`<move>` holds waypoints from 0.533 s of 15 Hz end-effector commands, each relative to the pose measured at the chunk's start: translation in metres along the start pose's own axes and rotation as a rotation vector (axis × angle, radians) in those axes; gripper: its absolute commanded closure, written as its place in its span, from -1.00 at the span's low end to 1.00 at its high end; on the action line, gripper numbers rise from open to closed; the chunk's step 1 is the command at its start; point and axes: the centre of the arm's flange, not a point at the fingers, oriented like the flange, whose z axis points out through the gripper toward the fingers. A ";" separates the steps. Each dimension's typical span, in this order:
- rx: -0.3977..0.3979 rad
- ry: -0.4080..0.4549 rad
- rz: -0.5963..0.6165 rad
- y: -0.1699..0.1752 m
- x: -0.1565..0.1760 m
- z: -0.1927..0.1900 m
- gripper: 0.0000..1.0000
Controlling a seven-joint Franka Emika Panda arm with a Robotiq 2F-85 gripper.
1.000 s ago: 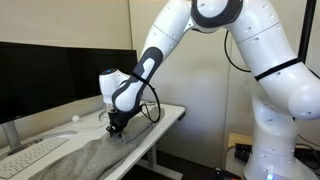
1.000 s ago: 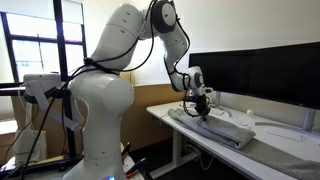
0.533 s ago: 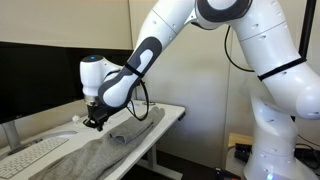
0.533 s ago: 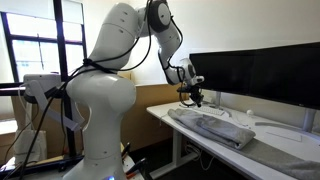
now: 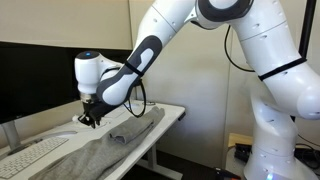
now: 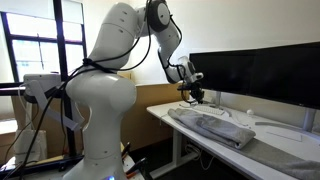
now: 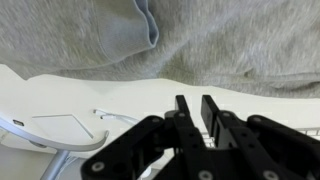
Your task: Fold the towel on the table
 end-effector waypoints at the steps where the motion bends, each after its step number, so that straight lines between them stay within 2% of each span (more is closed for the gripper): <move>1: -0.060 -0.019 -0.053 0.011 -0.023 0.004 -0.08; 8: -0.144 -0.089 -0.138 0.030 -0.058 0.032 -0.96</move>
